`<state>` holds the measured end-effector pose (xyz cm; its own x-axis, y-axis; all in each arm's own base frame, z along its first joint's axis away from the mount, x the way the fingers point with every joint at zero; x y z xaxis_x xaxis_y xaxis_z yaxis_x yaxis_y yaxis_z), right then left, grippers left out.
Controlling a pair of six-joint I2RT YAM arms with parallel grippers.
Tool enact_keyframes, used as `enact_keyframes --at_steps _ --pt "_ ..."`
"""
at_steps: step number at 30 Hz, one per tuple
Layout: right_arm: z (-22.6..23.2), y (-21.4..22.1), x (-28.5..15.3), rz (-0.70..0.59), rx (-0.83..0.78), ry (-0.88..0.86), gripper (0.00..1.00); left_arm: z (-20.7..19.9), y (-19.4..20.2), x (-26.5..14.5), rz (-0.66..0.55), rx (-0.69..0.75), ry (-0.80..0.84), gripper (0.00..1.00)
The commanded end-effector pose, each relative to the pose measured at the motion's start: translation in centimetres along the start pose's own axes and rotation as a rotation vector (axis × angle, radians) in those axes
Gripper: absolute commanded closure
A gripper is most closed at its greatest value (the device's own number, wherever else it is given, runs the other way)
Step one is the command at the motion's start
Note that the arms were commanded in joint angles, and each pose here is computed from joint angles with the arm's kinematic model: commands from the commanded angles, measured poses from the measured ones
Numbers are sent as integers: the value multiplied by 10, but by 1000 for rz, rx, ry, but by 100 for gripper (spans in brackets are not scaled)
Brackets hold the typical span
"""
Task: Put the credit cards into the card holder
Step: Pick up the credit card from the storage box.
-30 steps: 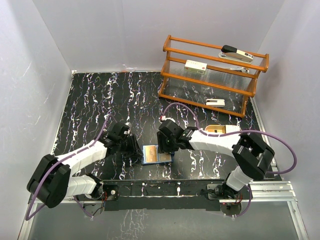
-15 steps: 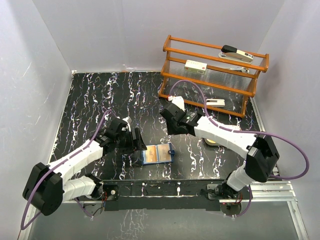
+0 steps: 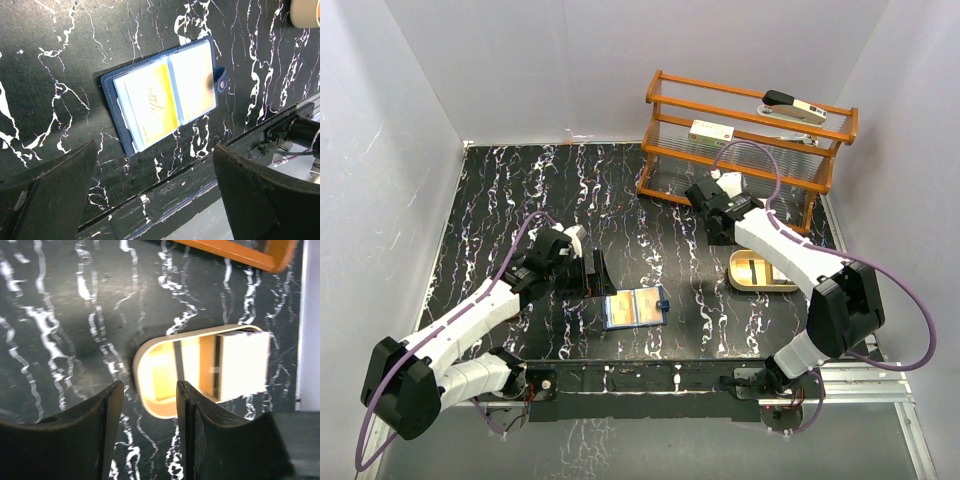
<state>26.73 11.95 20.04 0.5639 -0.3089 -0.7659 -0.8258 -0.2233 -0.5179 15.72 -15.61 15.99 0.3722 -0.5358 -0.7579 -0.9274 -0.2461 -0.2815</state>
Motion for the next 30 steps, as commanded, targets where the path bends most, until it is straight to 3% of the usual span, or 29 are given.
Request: enact_keyframes --at_steps 1,12,30 --pt "-28 9 18 66 -49 167 55 -5 -2 -9 13 55 27 1" --pt "-57 27 62 219 -59 309 54 -8 2 -10 56 73 79 1" --pt "-77 58 91 329 -69 318 57 -8 4 -14 41 80 85 2"
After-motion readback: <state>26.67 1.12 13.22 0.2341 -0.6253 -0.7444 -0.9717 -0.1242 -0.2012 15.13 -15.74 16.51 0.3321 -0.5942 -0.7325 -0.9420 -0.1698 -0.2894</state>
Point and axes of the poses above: each gripper's point midway between its finger pads, its own x axis out along the fingers, its own z axis along the line the jaws close on, y = z × x, the point moved 8 cm from there along -x, back along the fingers, and after that the axes turned 11 degrees about -x, right-handed, at the moved point
